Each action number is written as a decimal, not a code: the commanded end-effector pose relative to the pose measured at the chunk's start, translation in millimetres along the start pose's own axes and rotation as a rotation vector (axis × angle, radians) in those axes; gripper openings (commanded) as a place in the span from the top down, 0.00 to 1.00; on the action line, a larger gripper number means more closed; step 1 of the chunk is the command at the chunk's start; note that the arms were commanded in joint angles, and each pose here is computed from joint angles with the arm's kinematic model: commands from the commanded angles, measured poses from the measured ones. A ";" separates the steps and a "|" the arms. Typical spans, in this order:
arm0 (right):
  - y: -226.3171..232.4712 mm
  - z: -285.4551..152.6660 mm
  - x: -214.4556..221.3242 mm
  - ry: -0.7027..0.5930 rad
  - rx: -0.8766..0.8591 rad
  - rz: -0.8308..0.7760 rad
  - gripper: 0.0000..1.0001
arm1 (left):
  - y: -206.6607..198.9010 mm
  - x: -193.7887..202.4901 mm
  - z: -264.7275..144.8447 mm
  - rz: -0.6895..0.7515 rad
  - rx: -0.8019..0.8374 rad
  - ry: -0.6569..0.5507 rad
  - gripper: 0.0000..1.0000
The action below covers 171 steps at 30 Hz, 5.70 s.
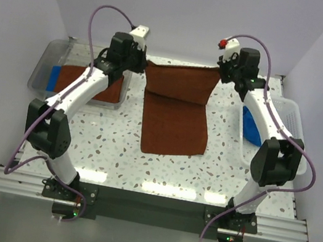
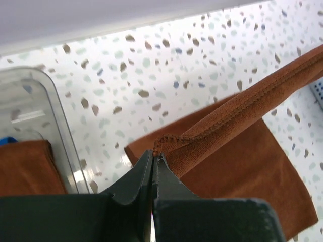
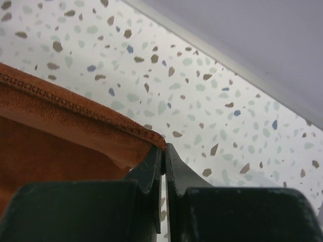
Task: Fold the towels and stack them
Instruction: Fold the towel
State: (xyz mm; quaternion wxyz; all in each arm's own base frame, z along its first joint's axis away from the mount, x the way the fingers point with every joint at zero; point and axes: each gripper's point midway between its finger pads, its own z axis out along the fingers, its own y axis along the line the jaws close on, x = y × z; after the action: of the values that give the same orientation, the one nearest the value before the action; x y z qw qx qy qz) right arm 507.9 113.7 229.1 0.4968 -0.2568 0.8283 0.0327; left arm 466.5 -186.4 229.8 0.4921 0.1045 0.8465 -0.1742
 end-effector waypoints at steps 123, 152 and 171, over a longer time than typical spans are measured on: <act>100.4 -120.2 220.5 0.359 0.070 0.500 0.82 | -71.6 298.7 -127.5 -0.058 0.086 0.545 0.68; 149.5 -44.0 191.1 0.426 -0.059 0.476 0.62 | -37.1 209.5 -5.7 -0.119 -0.180 0.349 0.55; 128.1 -99.5 210.9 0.421 0.156 0.751 0.54 | -5.5 162.2 64.2 -0.028 -0.244 0.359 0.47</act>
State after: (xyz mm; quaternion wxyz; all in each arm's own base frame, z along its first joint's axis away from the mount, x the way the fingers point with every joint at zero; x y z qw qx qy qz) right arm 298.9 127.4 72.3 0.2851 0.0296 0.9528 0.1005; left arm 424.0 -218.3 25.5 0.3116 0.0488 0.9471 -0.0590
